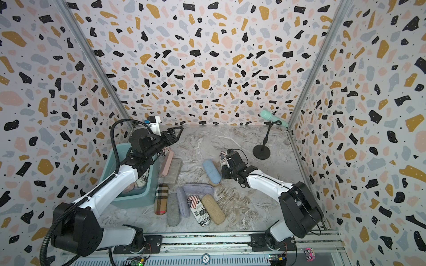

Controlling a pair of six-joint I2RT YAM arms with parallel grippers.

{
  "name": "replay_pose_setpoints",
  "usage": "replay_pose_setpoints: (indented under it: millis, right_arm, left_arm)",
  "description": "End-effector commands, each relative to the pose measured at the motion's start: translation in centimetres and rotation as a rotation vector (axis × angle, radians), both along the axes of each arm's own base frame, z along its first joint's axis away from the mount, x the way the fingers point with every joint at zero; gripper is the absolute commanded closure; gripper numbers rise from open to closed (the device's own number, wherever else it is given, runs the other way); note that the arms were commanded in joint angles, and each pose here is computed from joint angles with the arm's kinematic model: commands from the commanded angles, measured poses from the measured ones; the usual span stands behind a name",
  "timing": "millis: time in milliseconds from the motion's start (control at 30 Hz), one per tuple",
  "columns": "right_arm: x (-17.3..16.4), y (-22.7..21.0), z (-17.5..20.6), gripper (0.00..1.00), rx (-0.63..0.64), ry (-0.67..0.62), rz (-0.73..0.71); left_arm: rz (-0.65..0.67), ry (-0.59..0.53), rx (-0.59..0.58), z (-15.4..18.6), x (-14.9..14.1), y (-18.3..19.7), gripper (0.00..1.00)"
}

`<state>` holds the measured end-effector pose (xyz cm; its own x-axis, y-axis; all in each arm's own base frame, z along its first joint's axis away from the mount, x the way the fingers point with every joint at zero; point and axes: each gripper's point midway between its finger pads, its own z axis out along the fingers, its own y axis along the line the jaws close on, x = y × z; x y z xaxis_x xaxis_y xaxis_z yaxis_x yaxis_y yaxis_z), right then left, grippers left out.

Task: Put the glasses cases into the storage boxes
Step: Pick up the glasses case at the center of the board.

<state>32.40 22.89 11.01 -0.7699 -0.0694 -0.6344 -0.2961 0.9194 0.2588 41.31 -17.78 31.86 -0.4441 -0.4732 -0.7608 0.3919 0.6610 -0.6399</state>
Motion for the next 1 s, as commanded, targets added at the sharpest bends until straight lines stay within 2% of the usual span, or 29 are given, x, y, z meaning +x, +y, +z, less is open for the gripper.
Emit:
replay_pose_setpoints:
  millis: [0,200,400,567,733,967]
  right_arm:
    - [0.5,1.6,5.4,0.65,0.043,-0.151,0.036]
    - [0.1,5.0,11.5,0.66,0.080,-0.305,0.097]
    - [-0.5,8.2,14.9,0.66,0.127,-0.370,0.155]
    - [-0.5,9.9,15.7,0.66,0.139,-0.387,0.189]
    - [-0.3,10.9,15.8,0.67,0.144,-0.386,0.209]
    - [0.1,11.6,16.2,0.67,0.164,-0.397,0.209]
  left_arm:
    - [-0.077,-0.007,0.011,-0.4,-0.4,-2.6,0.16]
    - [-0.162,0.047,0.026,-2.6,-1.5,-6.2,0.00]
    - [-0.231,0.086,0.042,-4.3,-2.2,-8.6,0.01]
    - [-0.281,0.088,0.003,-4.2,-2.7,-9.7,0.00]
    - [-0.308,0.108,-0.001,-4.5,-2.9,-10.3,0.09]
    - [-0.329,0.127,-0.046,-4.7,-2.9,-10.8,0.28]
